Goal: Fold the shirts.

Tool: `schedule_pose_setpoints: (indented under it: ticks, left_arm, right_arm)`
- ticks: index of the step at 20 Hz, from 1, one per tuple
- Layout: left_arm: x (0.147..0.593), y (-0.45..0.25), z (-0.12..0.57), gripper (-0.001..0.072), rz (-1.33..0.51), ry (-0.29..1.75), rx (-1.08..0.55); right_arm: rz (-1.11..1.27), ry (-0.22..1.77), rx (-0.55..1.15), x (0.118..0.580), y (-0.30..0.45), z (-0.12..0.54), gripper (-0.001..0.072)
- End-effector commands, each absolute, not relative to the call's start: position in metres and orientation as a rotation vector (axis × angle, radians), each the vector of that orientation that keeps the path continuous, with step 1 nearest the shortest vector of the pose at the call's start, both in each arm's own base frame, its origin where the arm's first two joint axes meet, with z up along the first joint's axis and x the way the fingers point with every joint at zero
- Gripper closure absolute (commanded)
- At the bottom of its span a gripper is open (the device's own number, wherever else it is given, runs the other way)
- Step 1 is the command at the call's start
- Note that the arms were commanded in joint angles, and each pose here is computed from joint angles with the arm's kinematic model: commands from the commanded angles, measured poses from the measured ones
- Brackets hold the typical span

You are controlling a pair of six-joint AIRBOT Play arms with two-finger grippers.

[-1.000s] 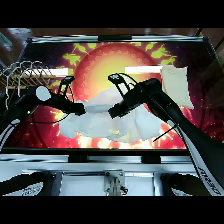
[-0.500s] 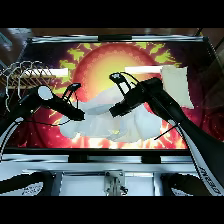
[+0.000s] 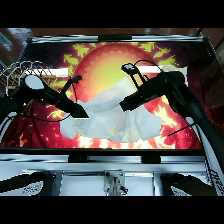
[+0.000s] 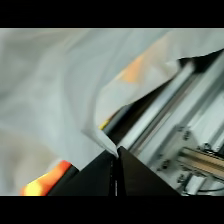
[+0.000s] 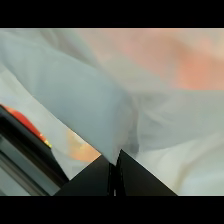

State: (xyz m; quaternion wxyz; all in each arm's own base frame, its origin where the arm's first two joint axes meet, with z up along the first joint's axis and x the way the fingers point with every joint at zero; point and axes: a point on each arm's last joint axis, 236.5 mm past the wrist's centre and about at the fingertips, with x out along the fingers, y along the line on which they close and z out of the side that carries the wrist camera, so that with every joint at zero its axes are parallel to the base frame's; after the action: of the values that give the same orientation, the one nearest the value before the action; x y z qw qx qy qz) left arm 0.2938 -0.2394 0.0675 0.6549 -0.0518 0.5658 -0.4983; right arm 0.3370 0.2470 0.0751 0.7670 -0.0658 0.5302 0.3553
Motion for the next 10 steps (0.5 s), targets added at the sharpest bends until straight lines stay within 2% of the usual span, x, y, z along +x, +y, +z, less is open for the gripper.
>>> schedule_pose_setpoints:
  ticks: [1, 3, 10]
  left_arm:
    - [0.258, -0.253, 0.160, 0.0666, -1.505, 1.164, -0.306]
    - [0.244, -0.237, 0.168, 0.0666, -1.567, 1.205, -0.332]
    - [0.288, -0.172, 0.136, 0.0665, -1.307, 1.263, -0.409]
  right_arm:
    - [0.952, 1.086, -0.086, 0.312, 0.263, 0.112, 0.0660]
    - [1.001, 1.075, -0.073, 0.298, 0.266, 0.127, 0.0661]
    - [0.984, 1.047, -0.071, 0.278, 0.255, 0.155, 0.0660]
